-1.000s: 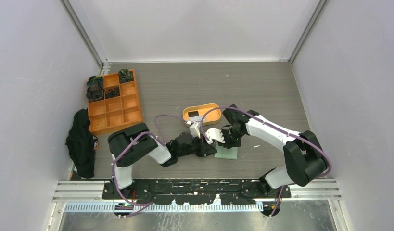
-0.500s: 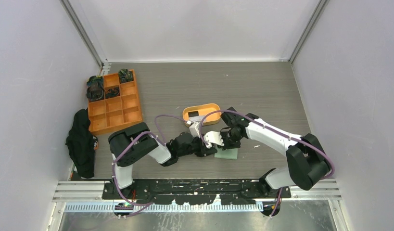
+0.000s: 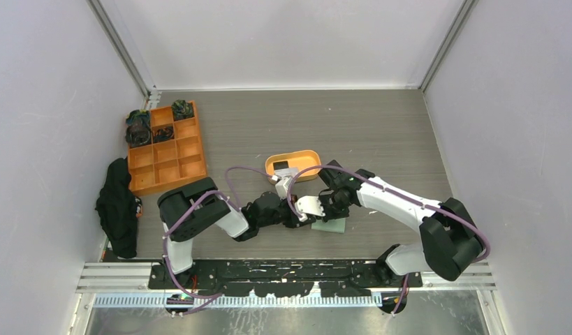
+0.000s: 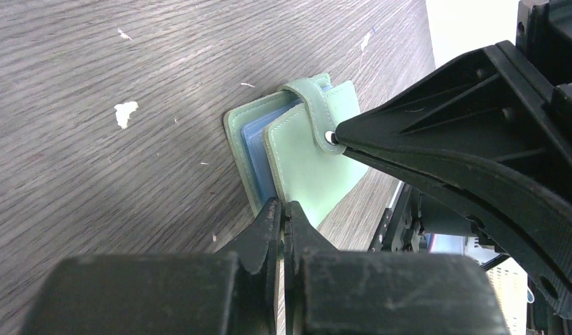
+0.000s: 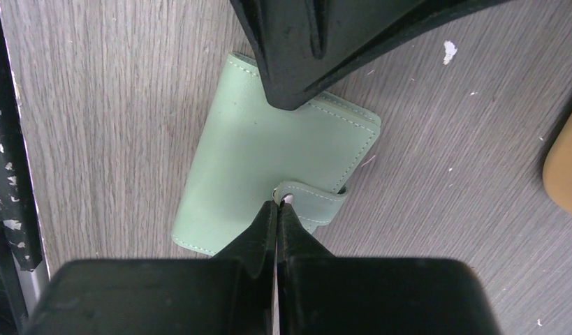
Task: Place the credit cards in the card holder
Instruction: Close the card holder at the center of the board.
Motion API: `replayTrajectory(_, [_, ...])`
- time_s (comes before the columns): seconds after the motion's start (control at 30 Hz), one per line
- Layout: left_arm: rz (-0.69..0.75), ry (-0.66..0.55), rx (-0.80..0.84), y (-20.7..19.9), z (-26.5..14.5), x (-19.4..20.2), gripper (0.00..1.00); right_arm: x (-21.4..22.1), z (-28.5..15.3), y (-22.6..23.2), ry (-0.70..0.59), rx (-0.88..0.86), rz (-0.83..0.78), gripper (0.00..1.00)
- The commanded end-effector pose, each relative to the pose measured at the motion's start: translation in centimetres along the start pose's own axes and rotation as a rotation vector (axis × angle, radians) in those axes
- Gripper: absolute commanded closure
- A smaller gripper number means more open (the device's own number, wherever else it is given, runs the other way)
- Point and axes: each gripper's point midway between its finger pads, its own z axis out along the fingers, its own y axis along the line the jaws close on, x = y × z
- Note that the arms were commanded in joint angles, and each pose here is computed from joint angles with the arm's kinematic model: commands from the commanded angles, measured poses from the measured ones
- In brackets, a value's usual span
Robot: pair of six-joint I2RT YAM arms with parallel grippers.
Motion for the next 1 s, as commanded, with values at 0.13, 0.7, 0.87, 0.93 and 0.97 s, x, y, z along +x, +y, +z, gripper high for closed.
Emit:
replayTrajectory(0.13, [-0.004, 0.054, -0.042, 1.5, 0.0, 1.7, 1.0, 0.8, 0.4, 1.6, 0.061, -0.025, -0.058, 0.99])
replayTrajectory(0.7, [-0.014, 0.062, -0.026, 1.3, 0.2, 1.8, 1.0, 2.8, 2.3, 5.3, 0.233, -0.126, -0.186, 0.99])
replayTrajectory(0.87, [-0.02, 0.061, -0.018, 1.2, 0.2, 1.9, 1.0, 3.8, 2.3, 6.8, 0.26, -0.171, -0.187, 0.99])
replayTrajectory(0.93, [-0.023, 0.063, -0.014, 1.1, 0.2, 1.9, 1.0, 4.0, 2.3, 7.2, 0.267, -0.18, -0.179, 0.99])
replayTrajectory(0.97, [-0.025, 0.063, -0.009, 1.0, 0.3, 1.8, 1.0, 4.2, 2.3, 7.4, 0.272, -0.182, -0.172, 0.99])
